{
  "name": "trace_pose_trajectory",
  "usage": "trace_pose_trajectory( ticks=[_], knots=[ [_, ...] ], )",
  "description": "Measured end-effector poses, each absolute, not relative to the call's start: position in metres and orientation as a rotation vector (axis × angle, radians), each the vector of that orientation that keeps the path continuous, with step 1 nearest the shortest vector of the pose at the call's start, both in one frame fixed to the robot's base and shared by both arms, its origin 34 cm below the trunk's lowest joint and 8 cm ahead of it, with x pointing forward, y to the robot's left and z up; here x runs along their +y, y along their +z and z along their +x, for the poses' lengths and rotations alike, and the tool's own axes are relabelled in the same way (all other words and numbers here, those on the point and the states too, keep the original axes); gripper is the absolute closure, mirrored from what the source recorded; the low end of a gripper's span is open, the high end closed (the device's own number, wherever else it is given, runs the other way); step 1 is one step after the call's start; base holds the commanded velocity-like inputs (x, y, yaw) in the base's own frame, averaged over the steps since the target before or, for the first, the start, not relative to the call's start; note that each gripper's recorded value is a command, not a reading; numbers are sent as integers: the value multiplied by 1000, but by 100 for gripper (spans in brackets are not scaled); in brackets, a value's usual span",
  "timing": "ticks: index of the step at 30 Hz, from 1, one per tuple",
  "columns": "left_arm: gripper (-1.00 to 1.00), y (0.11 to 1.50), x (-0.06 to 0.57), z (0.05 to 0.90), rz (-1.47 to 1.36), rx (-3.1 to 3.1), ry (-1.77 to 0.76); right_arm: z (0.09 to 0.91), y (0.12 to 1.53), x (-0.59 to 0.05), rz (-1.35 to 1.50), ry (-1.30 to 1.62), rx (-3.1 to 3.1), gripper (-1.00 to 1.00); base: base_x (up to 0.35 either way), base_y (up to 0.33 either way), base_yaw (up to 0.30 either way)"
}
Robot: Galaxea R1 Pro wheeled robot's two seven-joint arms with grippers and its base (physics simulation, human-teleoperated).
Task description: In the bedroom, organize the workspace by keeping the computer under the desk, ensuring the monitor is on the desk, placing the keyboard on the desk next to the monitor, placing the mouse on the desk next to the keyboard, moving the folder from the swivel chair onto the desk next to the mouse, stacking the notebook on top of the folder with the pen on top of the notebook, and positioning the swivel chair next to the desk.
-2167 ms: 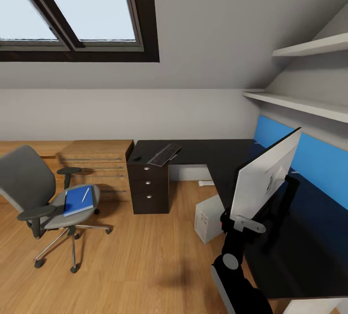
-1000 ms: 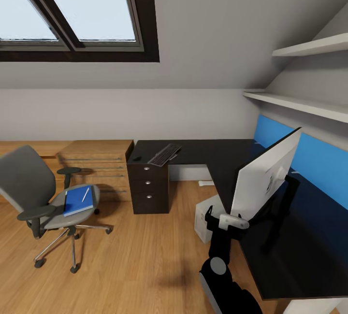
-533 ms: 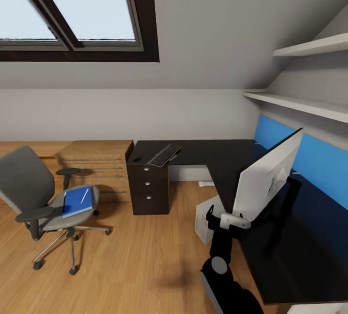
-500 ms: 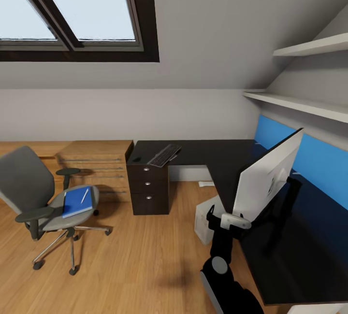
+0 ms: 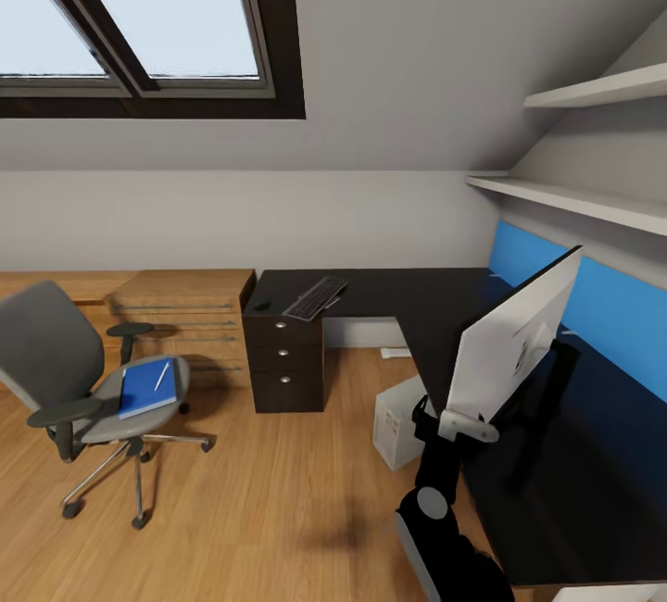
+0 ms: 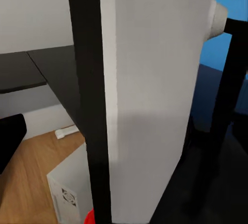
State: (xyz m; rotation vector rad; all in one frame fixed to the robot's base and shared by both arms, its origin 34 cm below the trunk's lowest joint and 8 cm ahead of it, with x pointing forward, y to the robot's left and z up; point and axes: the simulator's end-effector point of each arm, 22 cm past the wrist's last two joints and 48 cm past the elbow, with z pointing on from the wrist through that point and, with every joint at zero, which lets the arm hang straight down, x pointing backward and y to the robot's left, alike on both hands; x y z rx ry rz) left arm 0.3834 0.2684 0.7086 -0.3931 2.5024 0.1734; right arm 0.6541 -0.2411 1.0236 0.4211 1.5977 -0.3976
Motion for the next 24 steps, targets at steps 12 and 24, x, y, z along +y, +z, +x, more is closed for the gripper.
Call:
trace_pose_trajectory(
  ticks=[12,24],
  knots=[
    [-100,709,268,383,-393,2502,173,653,1021,-255,452,-418,1601,-100,130,0,0],
    [-100,709,268,383,-394,2503,172,651,1018,-272,490,-444,1603,-100,3,-59,0]
  ],
)
